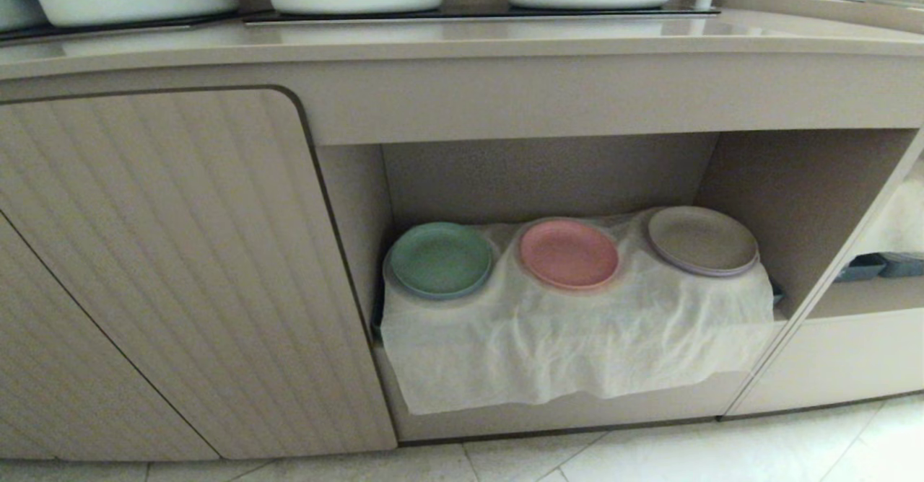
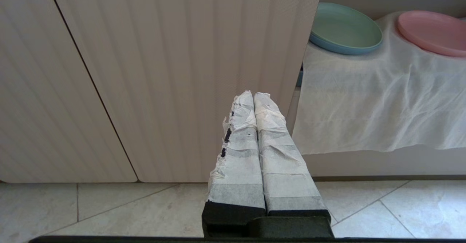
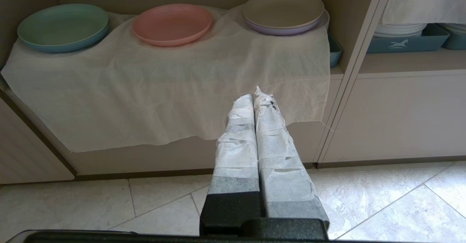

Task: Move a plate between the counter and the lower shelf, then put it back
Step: Pick up the plate in the cupboard

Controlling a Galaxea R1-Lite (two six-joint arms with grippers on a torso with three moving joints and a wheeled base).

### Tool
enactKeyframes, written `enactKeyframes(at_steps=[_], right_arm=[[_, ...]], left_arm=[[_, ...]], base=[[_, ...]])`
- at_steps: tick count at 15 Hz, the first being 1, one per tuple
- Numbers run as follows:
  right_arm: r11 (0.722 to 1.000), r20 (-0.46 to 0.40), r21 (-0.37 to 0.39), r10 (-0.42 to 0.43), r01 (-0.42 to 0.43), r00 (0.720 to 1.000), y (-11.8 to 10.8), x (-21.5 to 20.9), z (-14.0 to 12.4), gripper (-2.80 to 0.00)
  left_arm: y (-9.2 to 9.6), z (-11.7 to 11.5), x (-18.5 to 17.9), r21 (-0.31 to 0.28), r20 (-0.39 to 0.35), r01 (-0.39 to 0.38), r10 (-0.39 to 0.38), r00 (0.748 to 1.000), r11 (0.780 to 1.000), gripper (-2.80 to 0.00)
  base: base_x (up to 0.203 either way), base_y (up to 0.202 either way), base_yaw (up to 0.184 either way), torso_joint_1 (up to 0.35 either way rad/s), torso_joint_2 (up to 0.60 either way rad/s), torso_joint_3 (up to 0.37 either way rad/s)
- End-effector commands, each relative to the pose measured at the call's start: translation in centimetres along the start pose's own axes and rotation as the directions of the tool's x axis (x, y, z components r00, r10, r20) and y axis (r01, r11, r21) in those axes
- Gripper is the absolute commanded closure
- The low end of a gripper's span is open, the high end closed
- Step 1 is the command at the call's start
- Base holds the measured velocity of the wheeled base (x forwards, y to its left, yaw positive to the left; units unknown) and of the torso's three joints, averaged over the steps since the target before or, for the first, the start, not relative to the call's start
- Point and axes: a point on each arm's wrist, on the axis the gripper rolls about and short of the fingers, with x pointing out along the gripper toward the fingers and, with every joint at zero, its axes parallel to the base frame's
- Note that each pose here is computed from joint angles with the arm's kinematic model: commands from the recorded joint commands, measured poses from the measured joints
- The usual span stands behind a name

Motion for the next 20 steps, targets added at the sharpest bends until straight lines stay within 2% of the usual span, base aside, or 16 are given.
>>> enactKeyframes(at_steps=[1, 20], right_arm=[[1.0, -0.002, 0.0, 0.0, 0.0, 1.0, 0.0, 0.02, -0.02, 0.0], [1.0, -0.001, 0.0, 0.0, 0.0, 1.0, 0.0, 0.01, 0.0, 0.0]], left_arm=[[0.0, 0.0, 0.0, 0.001, 0.001, 0.0, 0.0, 1.0, 1.0, 0.0], [0.01, -0.01, 0.0, 0.004, -0.001, -0.002, 0.002, 1.0, 1.0, 0.0]], base=[[0.0, 0.0, 0.0, 0.0, 0.0, 0.0], [0.0, 0.0, 0.0, 0.0, 0.0, 0.0]])
